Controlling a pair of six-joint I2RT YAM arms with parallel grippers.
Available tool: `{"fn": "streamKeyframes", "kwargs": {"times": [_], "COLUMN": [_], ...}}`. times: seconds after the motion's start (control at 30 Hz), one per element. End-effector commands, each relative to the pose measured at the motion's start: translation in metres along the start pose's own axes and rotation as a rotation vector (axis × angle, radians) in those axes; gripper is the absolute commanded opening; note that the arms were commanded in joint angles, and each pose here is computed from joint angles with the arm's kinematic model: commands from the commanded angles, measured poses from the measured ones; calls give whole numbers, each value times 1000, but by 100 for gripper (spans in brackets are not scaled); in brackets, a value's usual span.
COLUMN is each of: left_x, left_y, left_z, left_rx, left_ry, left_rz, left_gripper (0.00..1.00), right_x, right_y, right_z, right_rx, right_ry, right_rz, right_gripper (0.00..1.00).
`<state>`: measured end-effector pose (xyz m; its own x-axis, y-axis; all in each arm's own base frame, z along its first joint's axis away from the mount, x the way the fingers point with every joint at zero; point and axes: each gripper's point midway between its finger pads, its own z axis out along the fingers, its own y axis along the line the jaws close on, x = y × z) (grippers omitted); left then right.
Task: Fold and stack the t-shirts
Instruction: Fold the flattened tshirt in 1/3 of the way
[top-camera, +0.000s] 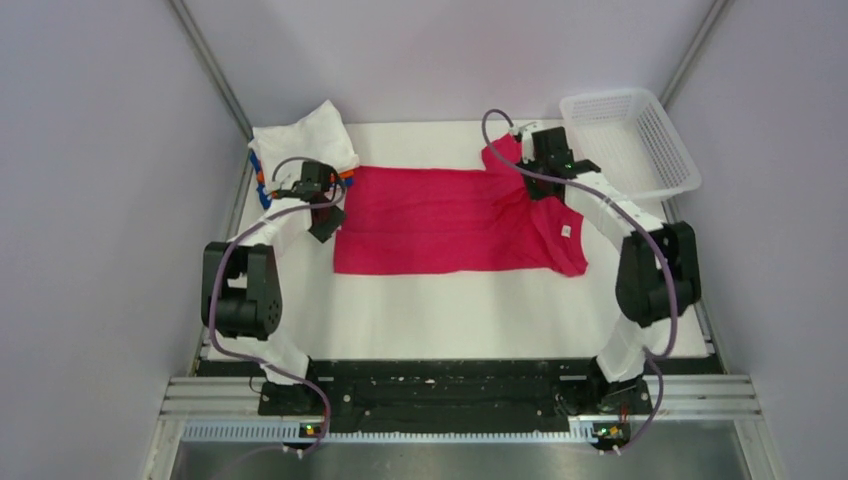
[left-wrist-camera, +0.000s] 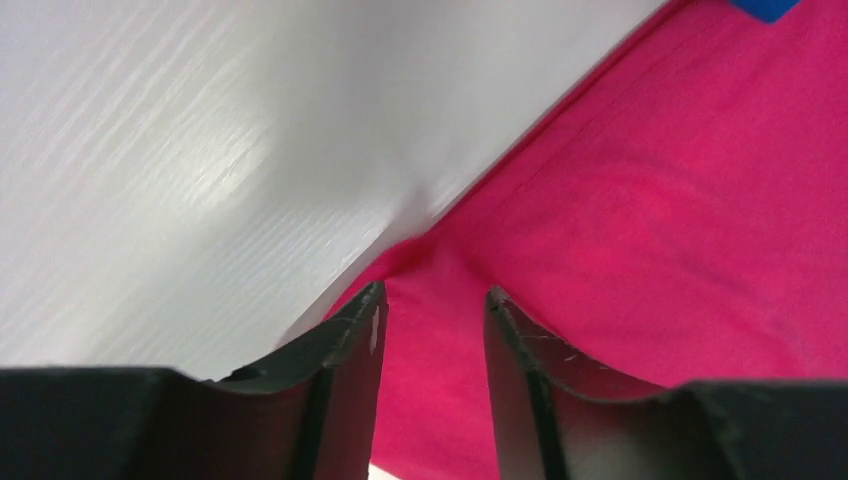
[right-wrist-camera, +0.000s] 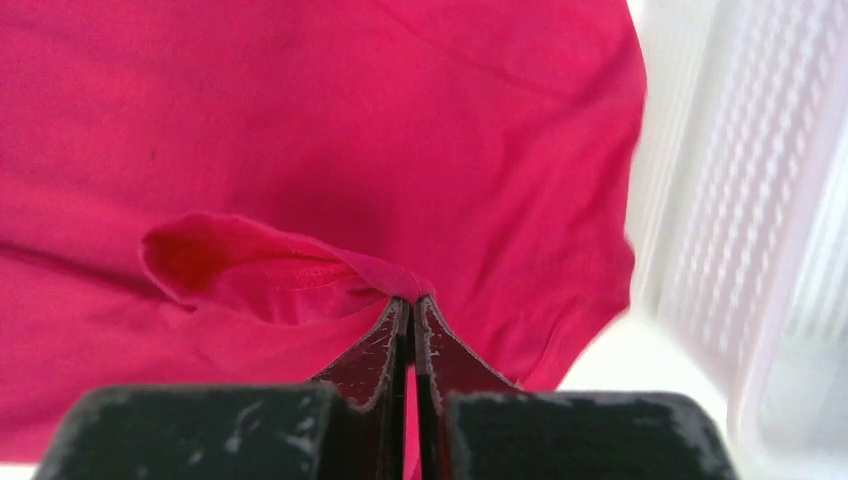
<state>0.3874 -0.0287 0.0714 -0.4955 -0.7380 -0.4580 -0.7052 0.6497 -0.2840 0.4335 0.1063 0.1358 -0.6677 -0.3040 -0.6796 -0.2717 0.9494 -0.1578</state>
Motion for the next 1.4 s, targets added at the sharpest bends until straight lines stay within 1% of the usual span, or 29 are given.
{"fn": "streamKeyframes", "kwargs": {"times": [0.0, 0.07, 0.1, 0.13, 0.17, 0.2, 0.23, 0.3, 0.33, 0.43, 0.47, 0.53, 0.6, 0.63, 0.67, 0.83, 1.0, 1.17, 1.23, 1.3, 1.37], "left_x": [-37, -45, -48, -48, -48, -47, -43, -34, -27, -3, 6, 24, 37, 39, 42, 43, 33, 24, 21, 17, 14], "left_y": [-23, -26, -29, -30, -32, -33, -33, -36, -38, -50, -56, -65, -71, -71, -72, -68, -51, -21, -11, -5, 0], "left_z": [4, -2, -7, -10, -14, -17, -18, -22, -22, -25, -25, -24, -21, -17, -13, 14, 39, 48, 48, 45, 41], "left_rx": [17, 6, 12, 19, 35, 48, 61, 105, 124, 199, 233, 291, 334, 337, 338, 297, 238, 166, 145, 130, 116], "left_ry": [-79, -76, -80, -80, -77, -72, -62, -26, 0, 61, 81, 129, 179, 186, 190, 187, 192, 182, 170, 152, 139], "left_rz": [-2, 10, 12, 19, 24, 26, 30, 50, 63, 114, 131, 157, 167, 166, 165, 159, 90, 45, 38, 38, 42], "left_gripper": [52, 55, 56, 62, 67, 69, 72, 79, 88, 94, 98, 99, 99, 99, 99, 99, 99, 99, 99, 99, 99], "right_x": [-54, -78, -89, -94, -95, -94, -91, -86, -78, -43, -30, -4, 16, 26, 34, 76, 101, 121, 127, 127, 122], "right_y": [-13, -29, -33, -33, -31, -27, -23, -15, -12, 10, 19, 44, 66, 71, 71, 48, 9, -15, -26, -37, -41], "right_z": [44, 59, 58, 57, 55, 51, 45, 24, 16, -3, -7, -10, -13, -12, -9, 11, 23, 33, 34, 30, 25], "right_rx": [-1, 86, 110, 115, 115, 108, 102, 117, 121, 48, 10, -106, -218, -237, -230, -76, 70, 134, 185, 242, 262], "right_ry": [-89, -96, -111, -117, -123, -132, -142, -180, -183, -149, -133, -99, -58, -34, -15, 119, 179, 219, 225, 218, 197], "right_rz": [-287, -293, -279, -264, -240, -215, -195, -118, -67, 152, 212, 294, 328, 335, 340, 361, 437, 494, 503, 498, 497], "right_gripper": [6, 32, 36, 47, 63, 71, 85, 98, 99, 99, 99, 99, 99, 99, 99, 99, 99, 99, 99, 99, 99]}}
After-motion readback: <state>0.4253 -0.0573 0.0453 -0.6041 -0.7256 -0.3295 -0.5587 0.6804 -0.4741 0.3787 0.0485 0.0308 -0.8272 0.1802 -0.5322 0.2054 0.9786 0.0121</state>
